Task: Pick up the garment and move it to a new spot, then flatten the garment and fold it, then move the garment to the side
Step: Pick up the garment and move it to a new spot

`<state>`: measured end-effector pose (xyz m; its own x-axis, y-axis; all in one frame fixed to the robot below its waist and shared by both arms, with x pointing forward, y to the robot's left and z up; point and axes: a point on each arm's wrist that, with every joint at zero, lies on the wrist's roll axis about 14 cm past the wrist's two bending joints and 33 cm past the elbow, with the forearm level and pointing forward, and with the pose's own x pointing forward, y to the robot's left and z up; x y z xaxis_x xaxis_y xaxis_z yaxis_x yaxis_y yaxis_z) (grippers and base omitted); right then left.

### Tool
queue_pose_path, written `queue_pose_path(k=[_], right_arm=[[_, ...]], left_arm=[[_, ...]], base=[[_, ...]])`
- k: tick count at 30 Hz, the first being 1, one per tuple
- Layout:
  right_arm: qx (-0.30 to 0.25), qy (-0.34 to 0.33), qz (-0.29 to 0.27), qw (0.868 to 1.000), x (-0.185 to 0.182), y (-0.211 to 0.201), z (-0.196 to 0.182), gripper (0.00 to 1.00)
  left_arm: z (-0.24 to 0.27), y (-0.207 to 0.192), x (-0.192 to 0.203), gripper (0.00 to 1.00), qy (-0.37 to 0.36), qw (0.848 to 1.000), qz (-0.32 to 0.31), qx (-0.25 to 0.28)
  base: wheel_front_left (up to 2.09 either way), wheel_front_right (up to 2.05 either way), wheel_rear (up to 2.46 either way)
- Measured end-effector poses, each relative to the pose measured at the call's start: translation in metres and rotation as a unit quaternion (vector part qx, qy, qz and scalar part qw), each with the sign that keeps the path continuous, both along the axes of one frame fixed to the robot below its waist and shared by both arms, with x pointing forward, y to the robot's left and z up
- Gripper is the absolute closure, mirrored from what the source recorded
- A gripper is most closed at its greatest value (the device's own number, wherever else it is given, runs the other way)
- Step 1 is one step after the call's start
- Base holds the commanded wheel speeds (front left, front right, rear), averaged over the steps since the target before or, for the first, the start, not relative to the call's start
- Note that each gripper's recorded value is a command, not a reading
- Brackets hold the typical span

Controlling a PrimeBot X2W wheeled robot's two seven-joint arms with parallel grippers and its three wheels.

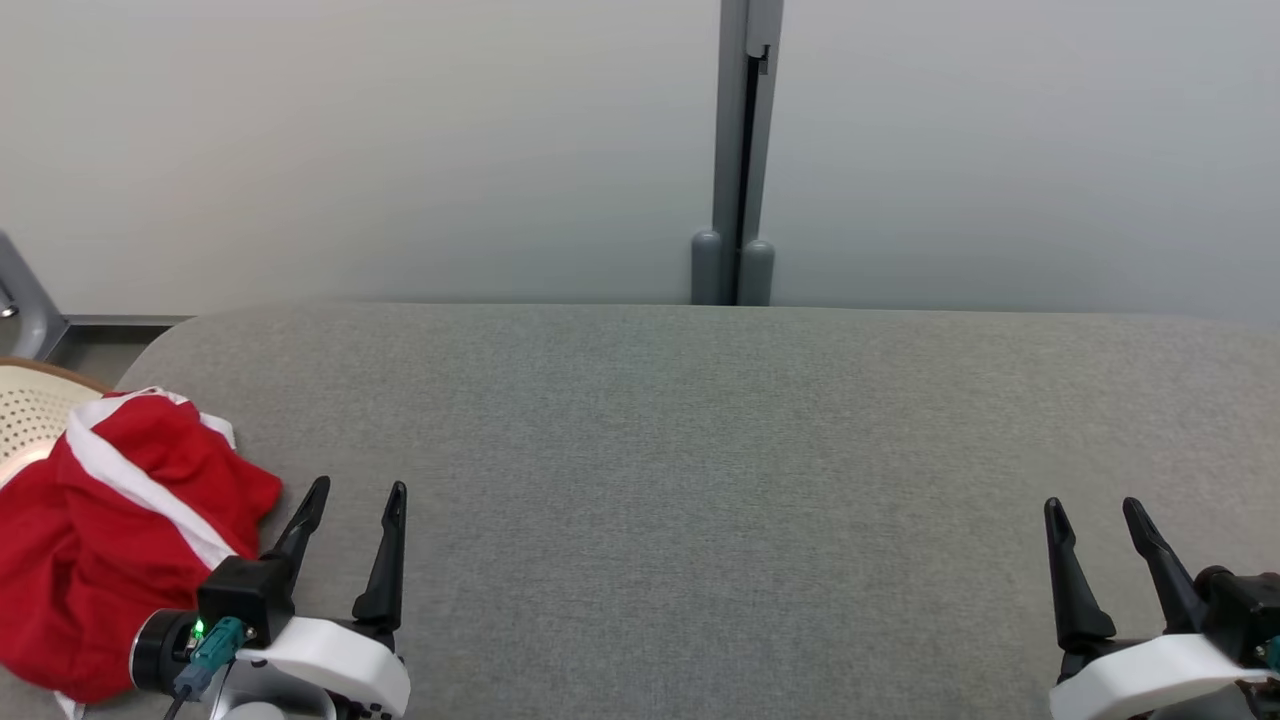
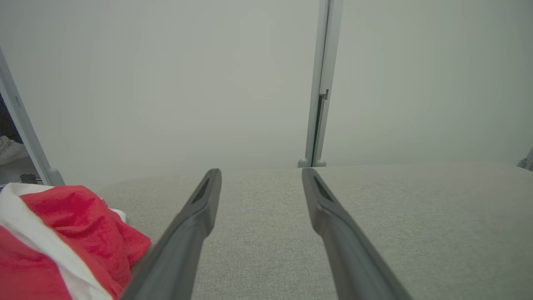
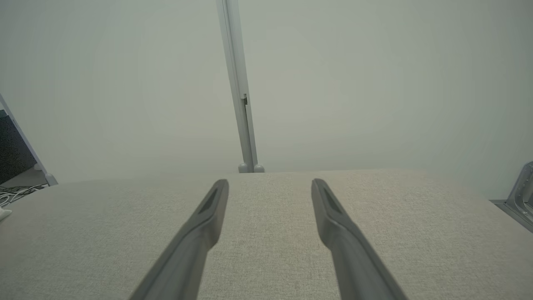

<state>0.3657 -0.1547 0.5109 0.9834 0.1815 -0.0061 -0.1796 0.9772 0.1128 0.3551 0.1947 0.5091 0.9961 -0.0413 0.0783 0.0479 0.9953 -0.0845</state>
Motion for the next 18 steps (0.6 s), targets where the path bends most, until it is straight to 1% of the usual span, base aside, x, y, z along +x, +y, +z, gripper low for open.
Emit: queue_pose_path(k=[5,10,11,18], right_arm=[[-0.005,-0.009,0.032,0.999,0.01,0.022,0.008,0.0],[-0.005,-0.016,0.086,0.996,0.019,0.063,0.015,0.0],[-0.005,-0.018,0.109,0.994,0.022,0.08,0.018,0.0],[-0.01,-0.019,0.19,0.982,0.025,0.14,0.02,0.0]], left_arm=[[0.008,0.022,-0.007,0.0,-0.013,0.999,0.031,-0.001],[0.011,0.054,-0.024,0.0,-0.017,0.997,0.08,0.003],[0.013,0.068,-0.033,0.0,-0.02,0.995,0.102,0.008],[0.013,0.118,-0.073,0.0,-0.019,0.983,0.182,0.015]], base=[[0.0,0.0,0.0],[0.0,0.0,0.0],[0.0,0.0,0.0],[0.0,0.0,0.0]])
